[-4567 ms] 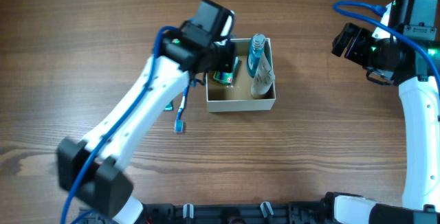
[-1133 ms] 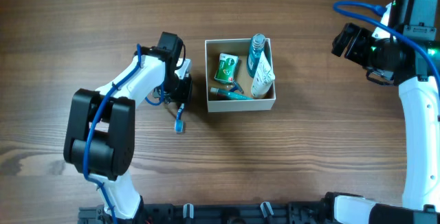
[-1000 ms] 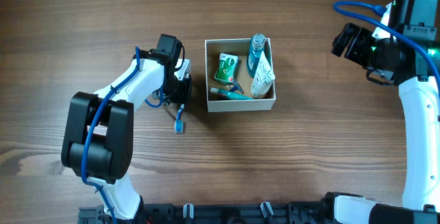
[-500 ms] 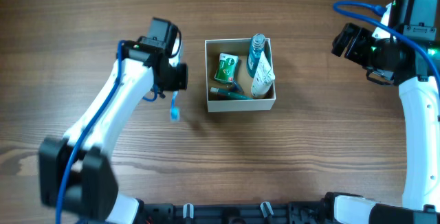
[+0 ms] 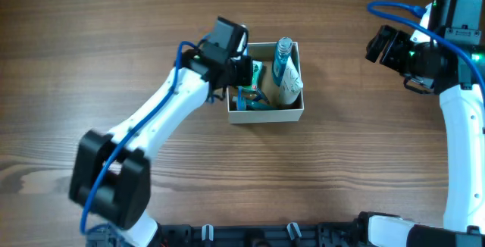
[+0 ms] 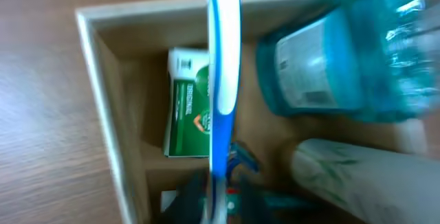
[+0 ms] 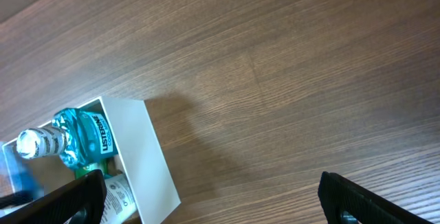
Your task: Pack container
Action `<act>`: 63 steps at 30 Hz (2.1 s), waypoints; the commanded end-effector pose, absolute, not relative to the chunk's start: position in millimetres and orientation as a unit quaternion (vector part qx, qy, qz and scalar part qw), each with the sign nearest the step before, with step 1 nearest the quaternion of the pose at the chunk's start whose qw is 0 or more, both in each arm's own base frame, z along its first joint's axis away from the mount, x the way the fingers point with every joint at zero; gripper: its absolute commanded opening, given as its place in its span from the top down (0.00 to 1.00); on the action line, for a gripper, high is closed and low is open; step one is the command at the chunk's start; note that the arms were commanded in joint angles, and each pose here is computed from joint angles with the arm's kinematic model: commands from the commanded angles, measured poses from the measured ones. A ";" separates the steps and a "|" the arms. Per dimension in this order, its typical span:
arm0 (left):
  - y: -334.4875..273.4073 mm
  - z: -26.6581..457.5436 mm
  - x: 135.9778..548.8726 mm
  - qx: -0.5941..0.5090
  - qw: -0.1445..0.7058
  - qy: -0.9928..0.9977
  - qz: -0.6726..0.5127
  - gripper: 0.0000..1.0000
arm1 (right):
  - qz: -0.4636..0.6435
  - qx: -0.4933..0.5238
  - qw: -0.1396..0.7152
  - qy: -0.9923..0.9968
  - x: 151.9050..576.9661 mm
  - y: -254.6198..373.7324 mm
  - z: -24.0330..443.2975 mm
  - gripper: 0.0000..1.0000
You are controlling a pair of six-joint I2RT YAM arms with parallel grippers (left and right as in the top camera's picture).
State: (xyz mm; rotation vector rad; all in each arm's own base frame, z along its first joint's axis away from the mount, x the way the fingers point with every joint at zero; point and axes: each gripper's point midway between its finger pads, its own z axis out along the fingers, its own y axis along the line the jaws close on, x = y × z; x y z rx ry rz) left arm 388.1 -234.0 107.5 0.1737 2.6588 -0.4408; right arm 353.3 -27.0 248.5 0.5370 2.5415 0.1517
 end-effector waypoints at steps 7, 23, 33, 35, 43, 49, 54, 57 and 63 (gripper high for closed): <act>-217.7 182.5 381.7 0.044 0.290 0.940 -0.174 0.31 | 0.063 0.205 0.268 0.939 354.7 -26.4 249.5 0.00; -93.2 296.3 332.7 -0.058 0.416 0.904 -0.074 0.00 | 0.063 0.205 0.268 0.939 354.6 -26.4 249.5 0.00; -62.3 264.0 301.9 -0.069 0.432 0.889 -0.136 0.00 | 0.063 0.205 0.268 0.939 354.6 -26.4 249.5 0.00; -51.2 246.5 290.3 -0.074 0.444 0.881 -0.148 0.00 | 0.063 0.205 0.268 0.939 354.6 -26.4 249.5 0.00; -31.1 156.6 223.8 -0.095 0.473 0.864 -0.140 0.00 | 0.063 0.205 0.268 0.939 354.6 -26.4 249.5 0.00; -30.2 94.8 210.3 -0.095 0.473 0.864 -0.140 0.00 | 0.063 0.205 0.268 0.939 354.6 -26.4 249.5 0.00; -30.3 89.1 210.7 -0.095 0.478 0.862 -0.141 0.00 | 0.063 0.205 0.268 0.939 354.6 -26.4 249.5 0.00; -30.2 94.3 211.3 -0.093 0.490 0.855 -0.143 0.00 | 0.063 0.205 0.268 0.939 354.6 -26.4 249.5 0.00; -30.2 95.0 211.3 -0.093 0.492 0.854 -0.143 0.00 | 0.063 0.205 0.268 0.939 354.6 -26.4 249.5 0.00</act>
